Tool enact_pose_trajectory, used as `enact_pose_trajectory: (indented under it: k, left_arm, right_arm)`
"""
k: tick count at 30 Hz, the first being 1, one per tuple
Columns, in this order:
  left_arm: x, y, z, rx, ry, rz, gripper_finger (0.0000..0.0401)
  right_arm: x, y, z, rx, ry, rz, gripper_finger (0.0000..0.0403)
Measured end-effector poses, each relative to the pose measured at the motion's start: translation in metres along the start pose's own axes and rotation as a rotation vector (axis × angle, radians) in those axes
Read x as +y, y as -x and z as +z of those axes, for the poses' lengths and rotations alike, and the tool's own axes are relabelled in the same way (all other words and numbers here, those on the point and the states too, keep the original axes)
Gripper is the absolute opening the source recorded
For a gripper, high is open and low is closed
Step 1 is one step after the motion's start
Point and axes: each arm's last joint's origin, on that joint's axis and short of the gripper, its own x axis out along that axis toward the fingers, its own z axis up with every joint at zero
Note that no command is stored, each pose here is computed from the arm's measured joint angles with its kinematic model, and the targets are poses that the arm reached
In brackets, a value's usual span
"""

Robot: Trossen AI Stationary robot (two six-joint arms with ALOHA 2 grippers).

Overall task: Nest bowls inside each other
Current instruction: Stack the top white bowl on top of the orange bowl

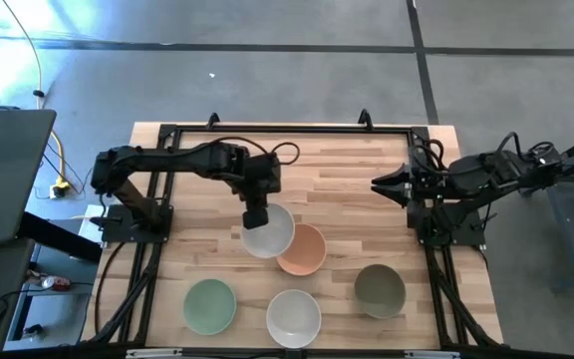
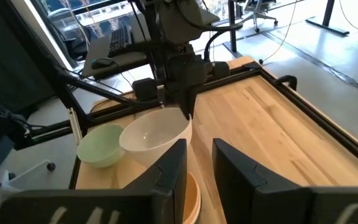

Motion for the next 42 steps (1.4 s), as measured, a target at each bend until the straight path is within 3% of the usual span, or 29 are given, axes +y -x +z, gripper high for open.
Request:
enact_pose_trajectory:
  k: [9, 16, 22, 42]
  left_arm:
    - [-0.006, -0.002, 0.036, -0.036, 0.044, -0.041, 0.0]
    - [-0.015, -0.014, 0.053, 0.077, 0.125, -0.011, 0.0]
    - [-0.03, -0.02, 0.065, 0.068, 0.129, -0.005, 0.0]
    - [-0.044, -0.032, 0.073, 0.054, 0.235, 0.046, 0.0]
  right_arm:
    - [-0.007, 0.012, -0.001, 0.002, -0.006, -0.006, 0.0067]
    - [-0.014, 0.023, -0.003, 0.01, -0.013, -0.01, 0.0067]
    - [-0.018, 0.029, -0.005, 0.013, -0.012, -0.011, 0.0067]
    - [-0.02, 0.033, -0.006, 0.021, -0.006, -0.014, 0.0067]
